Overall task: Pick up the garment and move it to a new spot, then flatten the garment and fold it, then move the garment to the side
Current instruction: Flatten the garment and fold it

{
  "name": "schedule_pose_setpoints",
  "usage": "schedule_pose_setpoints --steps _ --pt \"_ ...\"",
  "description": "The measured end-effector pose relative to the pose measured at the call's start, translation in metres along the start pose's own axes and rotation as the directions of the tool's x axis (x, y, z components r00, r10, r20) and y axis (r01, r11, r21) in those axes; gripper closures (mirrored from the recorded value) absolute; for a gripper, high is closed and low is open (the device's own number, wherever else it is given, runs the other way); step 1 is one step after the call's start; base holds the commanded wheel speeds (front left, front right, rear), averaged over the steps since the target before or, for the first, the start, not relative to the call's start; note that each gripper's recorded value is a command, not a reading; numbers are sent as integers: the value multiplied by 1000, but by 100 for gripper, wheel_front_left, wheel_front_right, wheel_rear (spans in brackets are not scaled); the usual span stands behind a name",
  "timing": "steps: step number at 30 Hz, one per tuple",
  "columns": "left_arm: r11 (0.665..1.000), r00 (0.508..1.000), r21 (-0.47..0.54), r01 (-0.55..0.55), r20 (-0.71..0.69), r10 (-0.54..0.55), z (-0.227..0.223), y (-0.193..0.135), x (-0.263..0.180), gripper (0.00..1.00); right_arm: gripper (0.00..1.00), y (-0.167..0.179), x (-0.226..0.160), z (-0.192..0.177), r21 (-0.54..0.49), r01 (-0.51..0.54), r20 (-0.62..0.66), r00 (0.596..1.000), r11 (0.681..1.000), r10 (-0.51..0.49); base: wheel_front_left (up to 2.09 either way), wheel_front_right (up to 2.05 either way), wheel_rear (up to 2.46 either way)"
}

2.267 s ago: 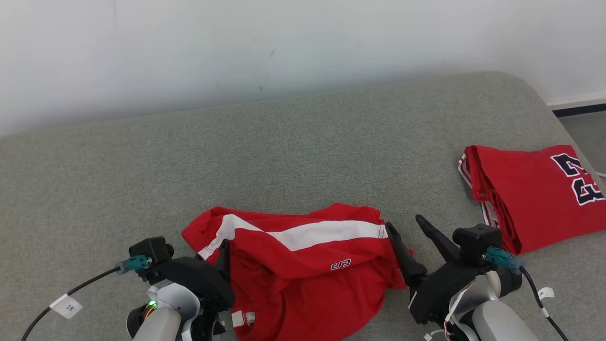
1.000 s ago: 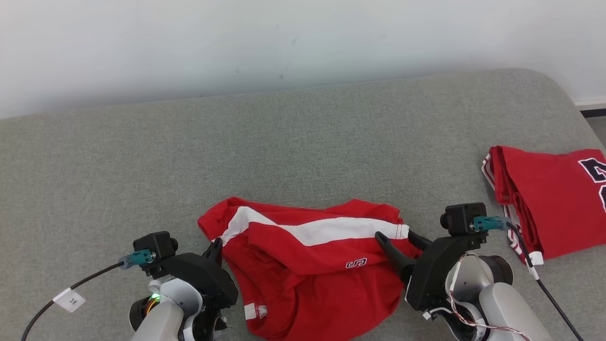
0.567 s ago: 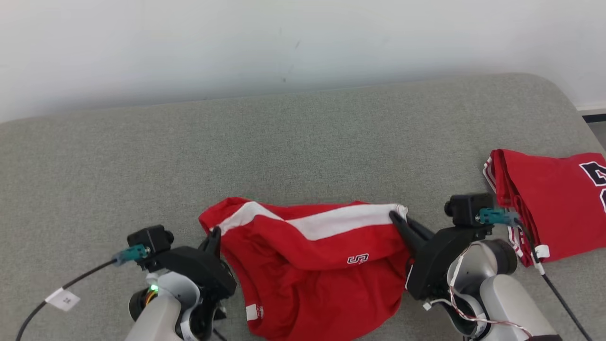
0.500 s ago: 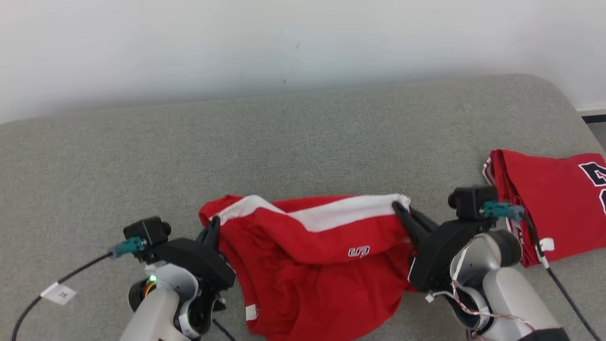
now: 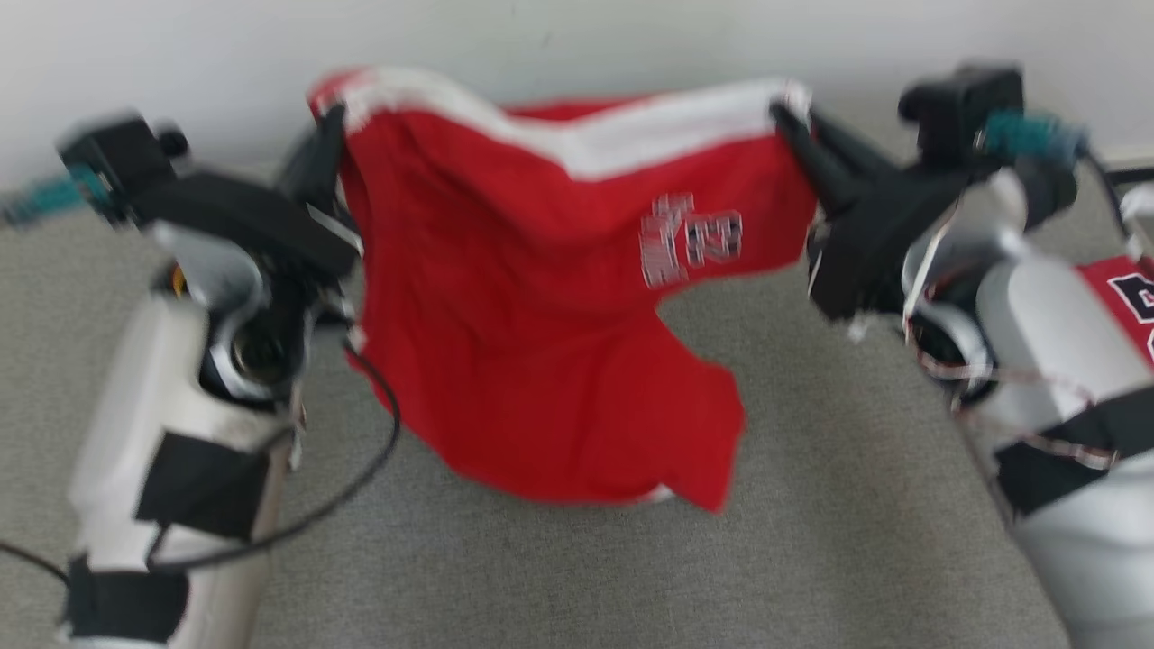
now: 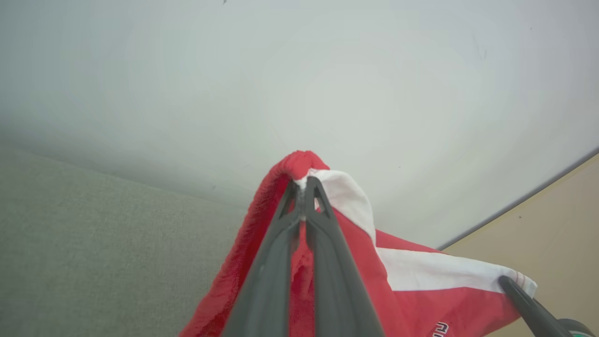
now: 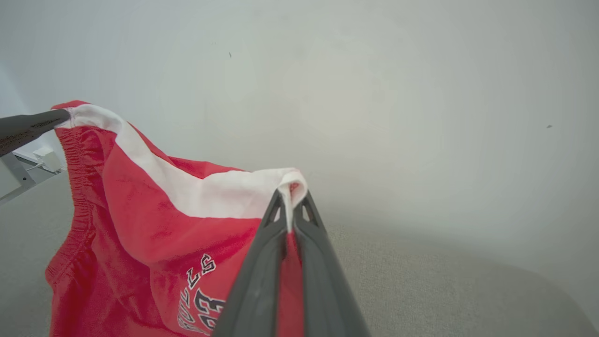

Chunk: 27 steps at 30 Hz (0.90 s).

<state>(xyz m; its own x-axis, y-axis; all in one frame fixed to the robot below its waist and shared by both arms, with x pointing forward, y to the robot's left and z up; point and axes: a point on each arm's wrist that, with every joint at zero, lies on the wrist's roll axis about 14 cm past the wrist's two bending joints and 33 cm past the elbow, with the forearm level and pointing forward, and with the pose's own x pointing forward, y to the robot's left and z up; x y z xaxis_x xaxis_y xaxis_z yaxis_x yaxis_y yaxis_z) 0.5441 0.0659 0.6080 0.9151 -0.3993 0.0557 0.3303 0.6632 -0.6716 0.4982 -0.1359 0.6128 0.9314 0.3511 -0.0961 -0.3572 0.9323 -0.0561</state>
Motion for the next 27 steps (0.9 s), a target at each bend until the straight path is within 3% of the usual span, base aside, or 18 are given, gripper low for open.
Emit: schedule_pose_setpoints --steps 9,13,17,21,24,25,27 --pt "994 974 60 93 203 -103 82 -26 60 100 100 -59 62 80 -113 136 231 967 984 -107 0 0 0" --pt "982 911 115 151 369 -183 130 -41 79 100 100 -77 84 123 -118 201 398 907 972 -139 0 0 0" --pt "972 829 113 206 508 -234 164 -49 91 100 100 -88 102 144 -117 247 512 845 962 -155 0 0 0" --pt "975 848 87 205 481 -221 142 -25 111 100 100 -96 124 123 -143 268 498 851 953 -165 0 0 0" --pt "985 892 57 165 418 -174 108 7 122 100 100 -96 142 84 -166 252 415 895 953 -164 0 0 0" --pt "993 924 29 110 364 -113 79 37 124 100 100 -90 152 55 -178 225 354 923 958 -151 0 0 0" --pt "998 946 -4 63 320 -58 53 63 121 100 100 -82 157 22 -158 189 289 947 969 -138 0 0 0"
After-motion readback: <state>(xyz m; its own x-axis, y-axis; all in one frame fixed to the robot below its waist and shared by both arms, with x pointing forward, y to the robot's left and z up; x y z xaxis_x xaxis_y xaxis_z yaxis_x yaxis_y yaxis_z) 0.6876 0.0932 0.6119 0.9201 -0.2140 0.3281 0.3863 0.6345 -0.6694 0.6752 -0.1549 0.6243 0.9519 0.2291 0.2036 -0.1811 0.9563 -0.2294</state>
